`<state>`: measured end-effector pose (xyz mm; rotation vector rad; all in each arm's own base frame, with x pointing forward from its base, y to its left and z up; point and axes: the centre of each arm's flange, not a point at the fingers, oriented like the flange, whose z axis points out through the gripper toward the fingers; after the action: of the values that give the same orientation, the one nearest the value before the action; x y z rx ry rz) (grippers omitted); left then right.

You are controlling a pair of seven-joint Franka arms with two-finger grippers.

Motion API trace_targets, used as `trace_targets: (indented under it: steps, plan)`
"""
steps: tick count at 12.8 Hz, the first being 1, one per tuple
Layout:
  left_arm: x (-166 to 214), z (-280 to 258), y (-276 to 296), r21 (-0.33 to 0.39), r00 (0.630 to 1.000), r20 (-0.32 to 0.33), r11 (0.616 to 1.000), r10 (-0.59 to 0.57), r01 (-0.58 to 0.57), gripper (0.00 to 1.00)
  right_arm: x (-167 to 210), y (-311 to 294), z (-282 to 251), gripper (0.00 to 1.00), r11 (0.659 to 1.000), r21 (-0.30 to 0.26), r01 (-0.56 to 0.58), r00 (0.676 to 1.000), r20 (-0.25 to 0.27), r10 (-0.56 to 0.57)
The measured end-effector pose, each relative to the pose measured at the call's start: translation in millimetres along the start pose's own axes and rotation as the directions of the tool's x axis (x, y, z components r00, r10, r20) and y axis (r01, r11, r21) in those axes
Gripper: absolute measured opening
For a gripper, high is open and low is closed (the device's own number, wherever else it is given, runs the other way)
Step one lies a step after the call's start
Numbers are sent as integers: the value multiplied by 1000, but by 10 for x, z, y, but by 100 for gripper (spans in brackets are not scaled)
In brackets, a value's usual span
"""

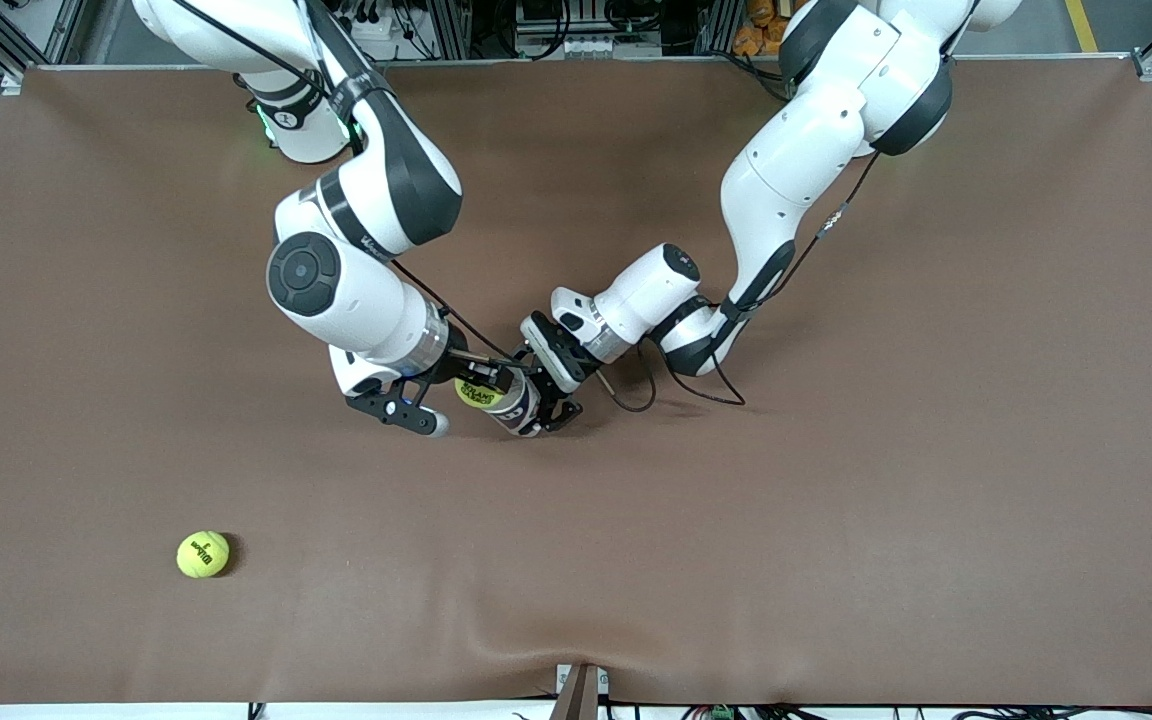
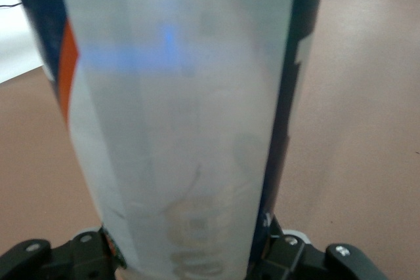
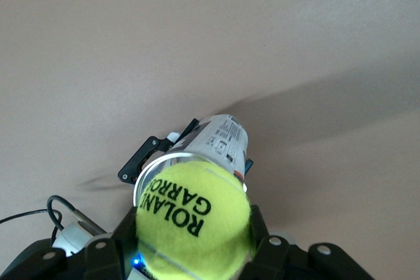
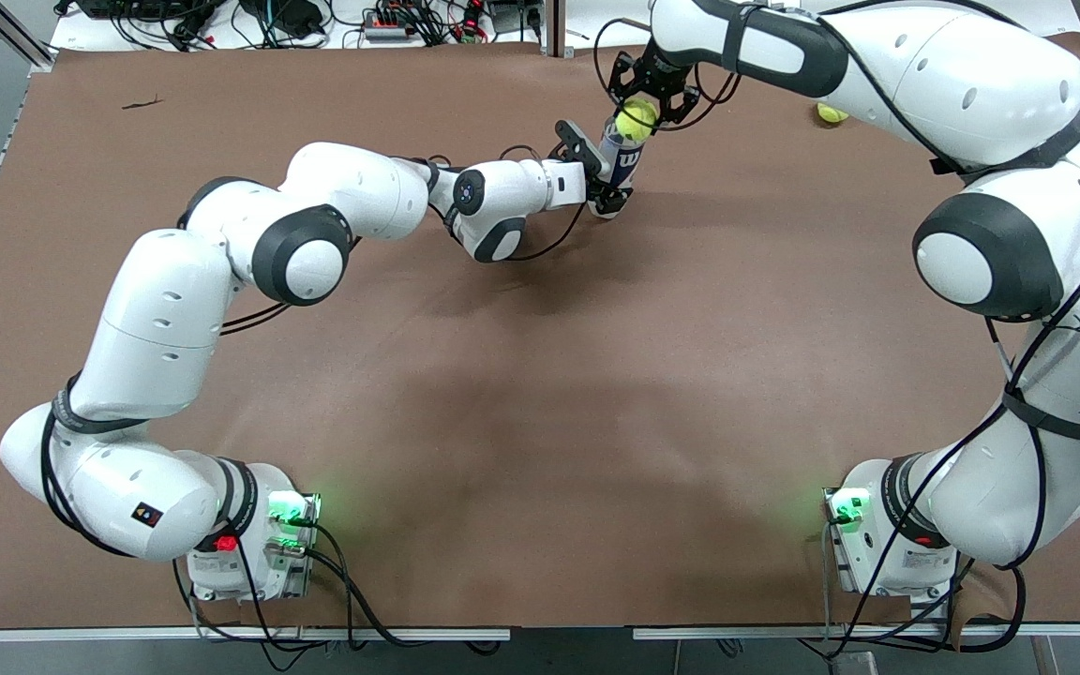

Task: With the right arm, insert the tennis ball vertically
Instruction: 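Open the right gripper to drop the ball into the tube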

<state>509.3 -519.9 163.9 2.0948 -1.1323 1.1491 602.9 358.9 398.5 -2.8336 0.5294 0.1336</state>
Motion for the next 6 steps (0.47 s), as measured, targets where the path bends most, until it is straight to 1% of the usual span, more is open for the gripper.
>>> trace_targets:
  steps: [4, 5, 6]
  plan:
    - [11, -1, -5, 1, 1000, -3, 1000, 0, 0, 80, -112, -101, 52, 68, 1000, 3, 19, 1000, -3, -19]
    - [11, -1, -5, 1, 1000, -3, 1000, 0, 0, 80, -118, -105, 62, 74, 1000, 2, 20, 1000, -2, -20]
    - [12, -1, -5, 1, 1000, -3, 1000, 0, 0, 80, -120, -107, 70, 85, 1000, 1, 20, 1000, -1, -20]
